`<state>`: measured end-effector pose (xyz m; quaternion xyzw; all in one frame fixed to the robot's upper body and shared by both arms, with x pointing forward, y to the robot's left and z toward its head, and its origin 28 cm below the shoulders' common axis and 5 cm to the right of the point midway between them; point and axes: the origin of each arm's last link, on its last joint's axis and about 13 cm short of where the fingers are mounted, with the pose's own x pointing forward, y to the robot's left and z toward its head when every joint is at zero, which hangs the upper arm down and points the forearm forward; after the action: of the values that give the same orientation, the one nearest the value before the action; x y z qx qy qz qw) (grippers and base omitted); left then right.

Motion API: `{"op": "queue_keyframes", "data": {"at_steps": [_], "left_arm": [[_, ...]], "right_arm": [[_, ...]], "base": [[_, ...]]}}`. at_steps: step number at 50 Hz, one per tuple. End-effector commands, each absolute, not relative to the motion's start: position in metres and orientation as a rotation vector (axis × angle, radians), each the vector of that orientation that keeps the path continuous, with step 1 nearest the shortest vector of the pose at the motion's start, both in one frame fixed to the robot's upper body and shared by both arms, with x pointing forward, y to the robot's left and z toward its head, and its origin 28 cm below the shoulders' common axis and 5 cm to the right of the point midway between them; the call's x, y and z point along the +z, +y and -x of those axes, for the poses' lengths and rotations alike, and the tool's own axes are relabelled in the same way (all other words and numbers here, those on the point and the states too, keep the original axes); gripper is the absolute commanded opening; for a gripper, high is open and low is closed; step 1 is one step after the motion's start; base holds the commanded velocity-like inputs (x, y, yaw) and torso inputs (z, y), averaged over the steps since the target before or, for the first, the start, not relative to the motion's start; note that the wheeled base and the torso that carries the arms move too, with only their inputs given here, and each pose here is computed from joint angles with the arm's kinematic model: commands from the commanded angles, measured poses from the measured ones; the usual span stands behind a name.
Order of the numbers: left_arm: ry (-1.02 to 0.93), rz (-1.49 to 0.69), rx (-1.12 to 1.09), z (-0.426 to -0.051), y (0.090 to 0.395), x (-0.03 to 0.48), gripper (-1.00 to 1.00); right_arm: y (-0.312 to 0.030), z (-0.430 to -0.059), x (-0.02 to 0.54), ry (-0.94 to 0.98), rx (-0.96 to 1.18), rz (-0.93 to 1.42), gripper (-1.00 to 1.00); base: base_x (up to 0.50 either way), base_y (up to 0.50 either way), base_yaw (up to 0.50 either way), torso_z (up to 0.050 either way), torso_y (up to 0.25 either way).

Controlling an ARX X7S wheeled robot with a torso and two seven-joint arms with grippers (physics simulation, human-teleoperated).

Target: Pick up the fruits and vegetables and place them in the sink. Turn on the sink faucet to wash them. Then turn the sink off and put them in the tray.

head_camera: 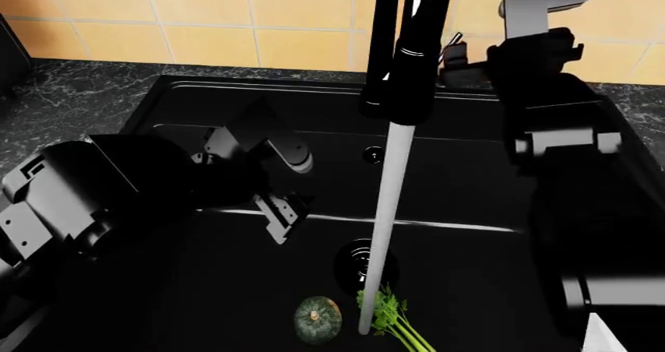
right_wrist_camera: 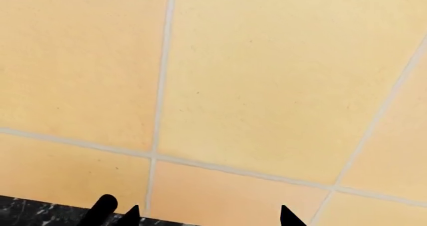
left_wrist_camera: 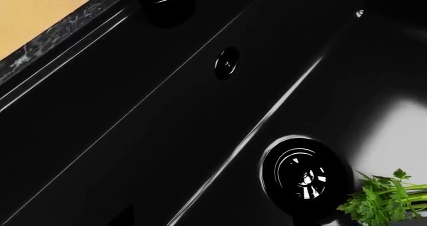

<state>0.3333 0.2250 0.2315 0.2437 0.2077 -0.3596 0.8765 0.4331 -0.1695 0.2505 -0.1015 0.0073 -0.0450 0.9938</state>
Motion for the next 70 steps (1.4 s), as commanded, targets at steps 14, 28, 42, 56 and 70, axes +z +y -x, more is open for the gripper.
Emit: {"op": "queue_keyframes", "data": {"at_steps": [14,28,42,56,70], "left_arm": [[0.431,-0.506,-0.752,-0.333,0.226,0.230,1.00],[0.432,-0.508,-0.753,-0.333,0.225,0.231,1.00],[0.450,-0.518,-0.760,-0.333,0.224,0.229,1.00],[0.480,-0.525,-0.770,-0.332,0.223,0.231,1.00],[0.638,-0.579,-0.774,-0.334,0.218,0.236,1.00]], "right_arm": [[-0.149,-0.438,0.263,-0.032,0.029,0.248,1.00],[-0.151,-0.438,0.275,-0.062,0.055,0.271,1.00],[-0.180,-0.399,0.296,-0.089,0.004,0.325,1.00],[-0.214,-0.355,0.303,-0.007,-0.048,0.423,1.00],[-0.217,-0.315,0.324,0.169,0.162,0.511,1.00]], "base": [[0.00,0.00,0.00,0.000,0.000],[0.00,0.00,0.00,0.000,0.000],[0.00,0.00,0.00,0.000,0.000],[0.00,0.00,0.00,0.000,0.000],[0.00,0.00,0.00,0.000,0.000]]}}
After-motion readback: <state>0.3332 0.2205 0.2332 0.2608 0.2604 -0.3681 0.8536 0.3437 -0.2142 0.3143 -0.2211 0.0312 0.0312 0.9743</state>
